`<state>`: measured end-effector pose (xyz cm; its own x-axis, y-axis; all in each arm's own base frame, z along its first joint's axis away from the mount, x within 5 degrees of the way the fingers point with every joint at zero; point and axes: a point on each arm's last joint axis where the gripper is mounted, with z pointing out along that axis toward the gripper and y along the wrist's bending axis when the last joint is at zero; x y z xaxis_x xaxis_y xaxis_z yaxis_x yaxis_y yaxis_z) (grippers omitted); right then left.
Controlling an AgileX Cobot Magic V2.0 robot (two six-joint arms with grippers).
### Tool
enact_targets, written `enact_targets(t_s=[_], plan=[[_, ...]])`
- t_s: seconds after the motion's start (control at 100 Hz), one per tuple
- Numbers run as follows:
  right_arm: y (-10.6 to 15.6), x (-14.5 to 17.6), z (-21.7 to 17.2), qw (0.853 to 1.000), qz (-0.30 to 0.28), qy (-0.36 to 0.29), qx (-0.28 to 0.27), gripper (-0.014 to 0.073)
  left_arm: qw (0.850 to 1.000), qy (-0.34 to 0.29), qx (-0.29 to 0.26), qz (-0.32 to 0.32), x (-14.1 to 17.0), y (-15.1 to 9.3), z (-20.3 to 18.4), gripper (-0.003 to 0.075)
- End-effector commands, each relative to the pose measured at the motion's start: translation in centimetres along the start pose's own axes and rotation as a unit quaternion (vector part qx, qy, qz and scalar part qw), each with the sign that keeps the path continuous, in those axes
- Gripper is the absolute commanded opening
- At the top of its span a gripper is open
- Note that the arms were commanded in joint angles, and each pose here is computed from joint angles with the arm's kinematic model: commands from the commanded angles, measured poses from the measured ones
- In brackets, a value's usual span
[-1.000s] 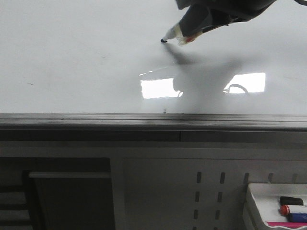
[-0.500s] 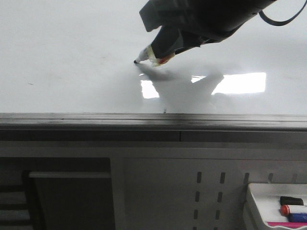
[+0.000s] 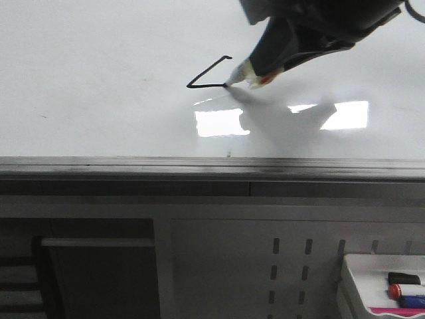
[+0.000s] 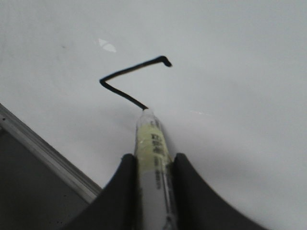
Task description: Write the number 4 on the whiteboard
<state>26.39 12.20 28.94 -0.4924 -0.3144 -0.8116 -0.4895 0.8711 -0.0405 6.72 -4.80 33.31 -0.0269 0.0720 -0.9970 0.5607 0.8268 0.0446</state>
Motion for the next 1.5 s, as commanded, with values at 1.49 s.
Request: enact_targets(t_s=[1.49], plan=[[-1.2,-2.8,-1.4,0.997,-0.005,-0.069,0.028,-0.0043,0.999,-0.041,-0.024,-0.014,-1.4,0.5,-0.2,-0.0020]])
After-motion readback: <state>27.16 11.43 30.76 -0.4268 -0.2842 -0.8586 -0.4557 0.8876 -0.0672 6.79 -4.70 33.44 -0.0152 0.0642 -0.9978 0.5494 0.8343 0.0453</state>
